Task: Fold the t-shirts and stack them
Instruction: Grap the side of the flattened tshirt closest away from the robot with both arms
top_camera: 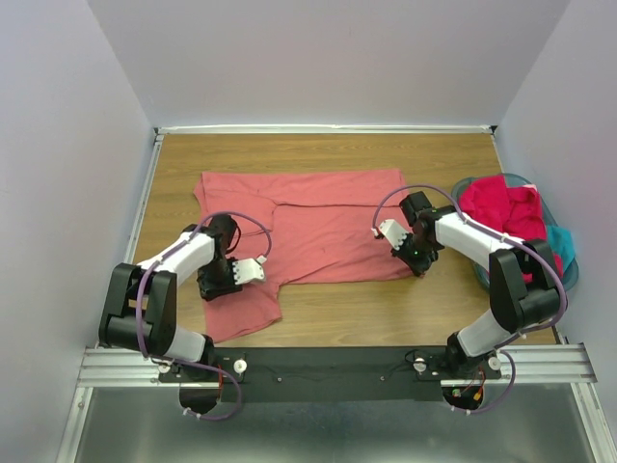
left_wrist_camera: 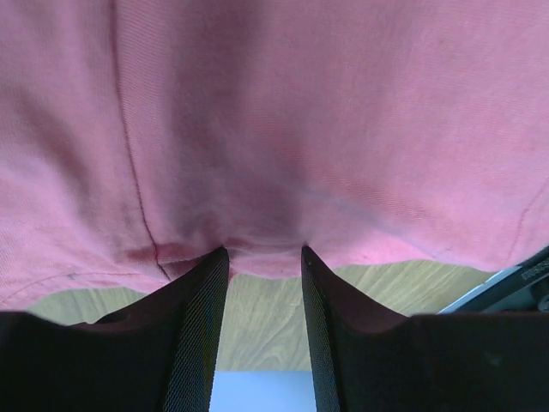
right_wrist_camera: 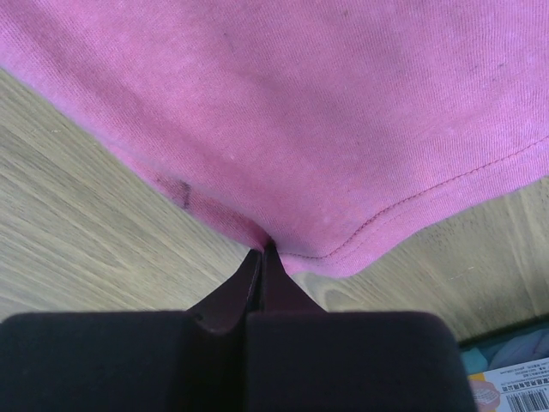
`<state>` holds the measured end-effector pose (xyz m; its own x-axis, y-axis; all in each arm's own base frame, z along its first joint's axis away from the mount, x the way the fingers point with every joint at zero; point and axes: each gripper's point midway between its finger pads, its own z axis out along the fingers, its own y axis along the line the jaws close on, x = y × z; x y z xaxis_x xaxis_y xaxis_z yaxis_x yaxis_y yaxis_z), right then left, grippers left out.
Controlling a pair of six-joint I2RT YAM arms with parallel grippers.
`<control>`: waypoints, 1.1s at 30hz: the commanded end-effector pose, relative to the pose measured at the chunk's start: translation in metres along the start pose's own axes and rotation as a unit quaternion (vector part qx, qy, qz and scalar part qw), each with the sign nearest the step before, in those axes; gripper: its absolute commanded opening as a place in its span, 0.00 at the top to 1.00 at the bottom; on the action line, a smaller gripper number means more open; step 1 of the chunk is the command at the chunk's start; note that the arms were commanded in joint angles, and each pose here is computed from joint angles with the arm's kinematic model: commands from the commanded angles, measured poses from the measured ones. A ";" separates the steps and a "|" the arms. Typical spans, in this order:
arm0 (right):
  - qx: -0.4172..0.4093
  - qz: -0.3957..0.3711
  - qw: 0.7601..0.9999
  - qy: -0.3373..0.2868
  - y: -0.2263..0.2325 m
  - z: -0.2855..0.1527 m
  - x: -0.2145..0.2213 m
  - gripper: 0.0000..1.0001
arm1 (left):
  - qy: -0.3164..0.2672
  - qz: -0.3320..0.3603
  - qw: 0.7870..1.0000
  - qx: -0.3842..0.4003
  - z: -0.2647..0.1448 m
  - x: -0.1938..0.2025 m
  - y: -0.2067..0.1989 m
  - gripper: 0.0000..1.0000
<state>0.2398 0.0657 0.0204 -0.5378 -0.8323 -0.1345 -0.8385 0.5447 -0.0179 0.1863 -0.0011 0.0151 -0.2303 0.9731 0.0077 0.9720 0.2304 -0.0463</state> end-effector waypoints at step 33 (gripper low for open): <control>0.054 0.002 0.998 -0.014 0.002 -0.050 0.023 1.00 | -0.053 -0.010 0.993 -0.101 -0.081 -0.004 0.026 1.00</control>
<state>0.2188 0.0530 0.0594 -0.5270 -0.8285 -0.1893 -0.8294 0.5500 -0.0984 0.2044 0.0042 0.0792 -0.2495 0.9672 -0.0470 0.9562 0.2537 0.1459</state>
